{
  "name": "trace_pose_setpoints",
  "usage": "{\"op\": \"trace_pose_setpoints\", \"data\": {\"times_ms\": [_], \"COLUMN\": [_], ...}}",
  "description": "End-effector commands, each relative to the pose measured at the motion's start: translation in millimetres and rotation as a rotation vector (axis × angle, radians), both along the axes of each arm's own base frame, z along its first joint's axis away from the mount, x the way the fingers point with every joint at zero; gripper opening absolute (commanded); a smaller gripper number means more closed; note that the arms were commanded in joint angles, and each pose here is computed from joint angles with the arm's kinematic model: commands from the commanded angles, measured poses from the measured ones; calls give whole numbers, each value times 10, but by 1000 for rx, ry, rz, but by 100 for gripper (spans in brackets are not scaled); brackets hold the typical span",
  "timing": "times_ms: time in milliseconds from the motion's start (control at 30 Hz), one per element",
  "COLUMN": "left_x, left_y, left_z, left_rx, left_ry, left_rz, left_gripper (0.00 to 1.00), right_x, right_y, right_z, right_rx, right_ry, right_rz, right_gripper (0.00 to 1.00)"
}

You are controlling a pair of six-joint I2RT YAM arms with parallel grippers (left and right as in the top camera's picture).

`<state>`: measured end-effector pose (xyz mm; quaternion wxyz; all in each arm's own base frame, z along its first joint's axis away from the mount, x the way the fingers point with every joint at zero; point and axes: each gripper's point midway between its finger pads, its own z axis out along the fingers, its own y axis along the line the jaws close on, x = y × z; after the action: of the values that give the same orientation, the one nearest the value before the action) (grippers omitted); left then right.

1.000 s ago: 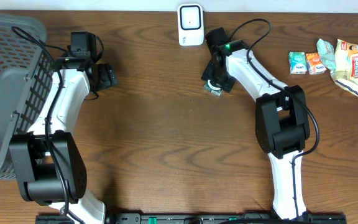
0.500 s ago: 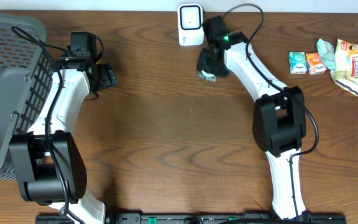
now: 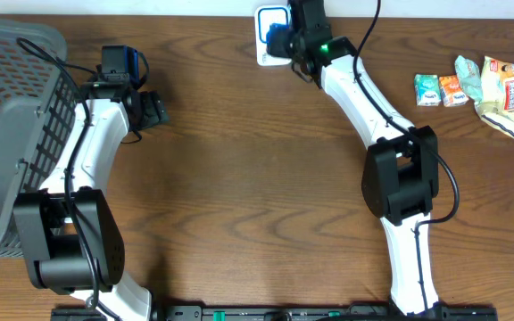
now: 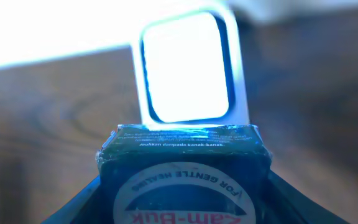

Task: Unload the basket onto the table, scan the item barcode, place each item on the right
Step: 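Hold the Zam-Buk tin against the scanner window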

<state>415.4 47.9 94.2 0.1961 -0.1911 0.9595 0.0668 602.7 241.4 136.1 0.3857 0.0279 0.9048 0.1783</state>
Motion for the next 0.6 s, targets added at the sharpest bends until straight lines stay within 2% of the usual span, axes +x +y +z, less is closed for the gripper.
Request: {"op": "trace_pose_setpoints", "data": {"times_ms": [0, 267, 433, 567], "left_x": [-16, -17, -17, -17], "left_y": [8, 8, 8, 8], "left_z": [-19, -19, -19, -19], "left_rx": [9, 9, 9, 9], "left_ry": [9, 9, 9, 9], "left_rz": [-10, -10, -10, -10], "left_gripper": [98, 98, 97, 98], "right_x": [191, 512, 696, 737], "right_y": [60, 46, 76, 102], "right_z": [343, 753, 648, 477], "right_rx": [1, 32, 67, 68], "right_ry": [-150, -397, -497, -497], "right_rz": [-4, -105, -135, -134], "right_gripper": [48, 51, 52, 52]}}
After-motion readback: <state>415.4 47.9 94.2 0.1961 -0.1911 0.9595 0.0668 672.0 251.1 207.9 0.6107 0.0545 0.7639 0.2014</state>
